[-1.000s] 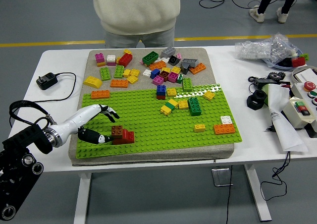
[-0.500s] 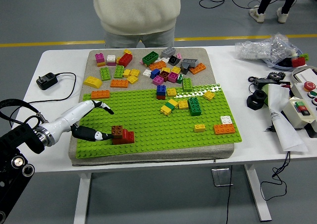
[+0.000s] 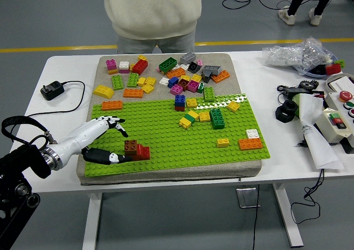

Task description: Pick up the brick,pile it on top of brick,press brick,pick up the brick,pile it on top of brick,press brick

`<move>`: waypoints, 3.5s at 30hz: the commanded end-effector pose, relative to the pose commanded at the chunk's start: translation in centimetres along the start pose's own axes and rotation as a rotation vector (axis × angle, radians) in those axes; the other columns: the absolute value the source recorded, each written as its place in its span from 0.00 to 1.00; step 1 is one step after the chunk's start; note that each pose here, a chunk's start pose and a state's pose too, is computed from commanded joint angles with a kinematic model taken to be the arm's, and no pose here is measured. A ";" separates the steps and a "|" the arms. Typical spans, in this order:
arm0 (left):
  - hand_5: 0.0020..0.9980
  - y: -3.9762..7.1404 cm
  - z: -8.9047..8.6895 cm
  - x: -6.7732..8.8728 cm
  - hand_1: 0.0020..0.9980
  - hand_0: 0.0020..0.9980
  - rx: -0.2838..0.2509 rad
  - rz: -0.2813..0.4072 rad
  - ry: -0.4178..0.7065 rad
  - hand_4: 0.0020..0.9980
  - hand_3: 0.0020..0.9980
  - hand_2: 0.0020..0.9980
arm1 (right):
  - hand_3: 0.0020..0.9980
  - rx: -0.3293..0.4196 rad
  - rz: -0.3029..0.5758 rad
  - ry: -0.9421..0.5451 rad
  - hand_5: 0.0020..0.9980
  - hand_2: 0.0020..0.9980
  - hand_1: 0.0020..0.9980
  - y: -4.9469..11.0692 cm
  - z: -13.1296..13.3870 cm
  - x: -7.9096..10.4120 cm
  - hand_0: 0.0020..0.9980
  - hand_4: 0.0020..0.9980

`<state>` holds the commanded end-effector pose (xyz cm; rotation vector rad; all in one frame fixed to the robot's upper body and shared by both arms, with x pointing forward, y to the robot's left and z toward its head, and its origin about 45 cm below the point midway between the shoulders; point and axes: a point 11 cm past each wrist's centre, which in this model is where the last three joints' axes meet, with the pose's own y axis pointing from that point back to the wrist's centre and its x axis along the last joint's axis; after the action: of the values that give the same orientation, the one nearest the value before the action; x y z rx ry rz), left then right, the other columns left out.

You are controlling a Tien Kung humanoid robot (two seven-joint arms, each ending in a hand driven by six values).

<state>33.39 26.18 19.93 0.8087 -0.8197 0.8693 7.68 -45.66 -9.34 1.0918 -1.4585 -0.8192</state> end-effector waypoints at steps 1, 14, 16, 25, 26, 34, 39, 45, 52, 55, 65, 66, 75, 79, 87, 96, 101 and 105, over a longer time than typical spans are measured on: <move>0.59 0.0 0.2 0.1 1.00 1.00 -0.007 0.012 -0.011 1.00 0.62 0.98 | 0.74 0.000 0.000 0.000 0.68 0.72 0.68 0.0 0.0 0.0 0.76 1.00; 0.62 0.0 2.3 -0.3 1.00 1.00 -0.055 0.087 -0.168 1.00 0.62 0.92 | 0.74 -0.002 -0.001 0.008 0.68 0.72 0.68 0.0 0.1 0.0 0.76 1.00; 0.62 0.1 2.6 -0.7 1.00 1.00 -0.063 0.086 -0.173 1.00 0.61 0.91 | 0.74 -0.002 0.000 0.009 0.68 0.72 0.68 0.0 0.1 0.0 0.76 1.00; 0.62 -0.1 2.3 -1.4 1.00 1.00 -0.054 0.073 -0.169 1.00 0.61 0.91 | 0.74 -0.002 -0.001 0.010 0.68 0.72 0.68 0.0 0.1 0.0 0.76 1.00; 0.62 -0.2 2.1 -1.5 1.00 1.00 -0.049 0.070 -0.167 1.00 0.61 0.91 | 0.74 -0.002 -0.001 0.010 0.68 0.72 0.68 0.0 0.1 0.0 0.76 1.00; 0.61 -0.4 1.1 -2.3 1.00 1.00 -0.023 0.051 -0.157 1.00 0.61 0.90 | 0.74 -0.001 -0.002 0.011 0.68 0.72 0.68 0.0 0.1 -0.1 0.76 1.00; 0.60 -0.4 0.9 -2.5 1.00 1.00 -0.016 0.047 -0.154 1.00 0.61 0.89 | 0.74 -0.003 -0.002 0.010 0.68 0.72 0.68 0.0 0.1 0.0 0.76 1.00; 0.61 -0.3 0.8 -2.5 1.00 1.00 -0.015 0.047 -0.154 1.00 0.61 0.89 | 0.74 -0.003 -0.002 0.010 0.68 0.72 0.68 0.0 0.1 0.0 0.76 1.00; 0.60 -0.3 0.7 -2.4 1.00 1.00 -0.011 0.047 -0.154 1.00 0.61 0.88 | 0.74 -0.003 -0.001 0.009 0.68 0.72 0.68 0.0 0.1 0.0 0.76 1.00; 0.60 -0.3 0.7 -2.5 1.00 1.00 -0.010 0.046 -0.152 1.00 0.61 0.88 | 0.74 -0.002 -0.001 0.008 0.68 0.72 0.68 0.0 0.1 0.0 0.76 1.00; 0.58 -0.3 0.4 -2.7 1.00 1.00 -0.002 0.040 -0.148 1.00 0.60 0.88 | 0.74 -0.002 -0.001 0.007 0.68 0.72 0.68 0.0 0.1 0.0 0.76 1.00; 0.58 -0.3 0.3 -2.8 1.00 1.00 0.002 0.036 -0.147 1.00 0.60 0.88 | 0.74 -0.002 -0.001 0.007 0.68 0.72 0.68 0.0 0.1 0.0 0.76 1.00; 0.58 -0.4 0.1 -3.2 1.00 1.00 0.007 0.027 -0.140 0.99 0.60 0.87 | 0.74 -0.002 0.000 0.005 0.68 0.72 0.68 0.0 0.1 0.0 0.76 1.00; 0.58 -0.4 0.2 -3.3 1.00 1.00 0.006 0.026 -0.139 0.99 0.60 0.87 | 0.74 -0.001 0.000 0.004 0.68 0.72 0.68 0.0 0.0 0.0 0.76 1.00; 0.57 -0.4 0.2 -3.4 1.00 1.00 0.004 0.019 -0.137 0.99 0.60 0.86 | 0.74 -0.001 0.000 0.004 0.68 0.72 0.68 0.0 0.0 0.0 0.76 1.00; 0.57 -0.4 0.2 -3.6 1.00 1.00 0.005 0.012 -0.137 0.99 0.60 0.86 | 0.74 -0.002 0.000 0.007 0.68 0.72 0.68 0.0 0.1 0.0 0.76 1.00; 0.57 -0.4 0.0 -3.7 1.00 1.00 0.011 0.009 -0.134 0.99 0.60 0.86 | 0.74 -0.003 -0.001 0.009 0.68 0.72 0.68 0.0 0.1 0.0 0.76 1.00; 0.57 -0.4 -0.2 -3.9 1.00 1.00 0.018 0.004 -0.132 0.99 0.60 0.86 | 0.74 -0.003 0.000 0.009 0.68 0.72 0.68 0.0 0.1 0.0 0.76 1.00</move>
<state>32.24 24.96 16.41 0.8879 -0.9306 0.8339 7.58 -45.67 -9.36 1.0925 -1.4496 -0.8154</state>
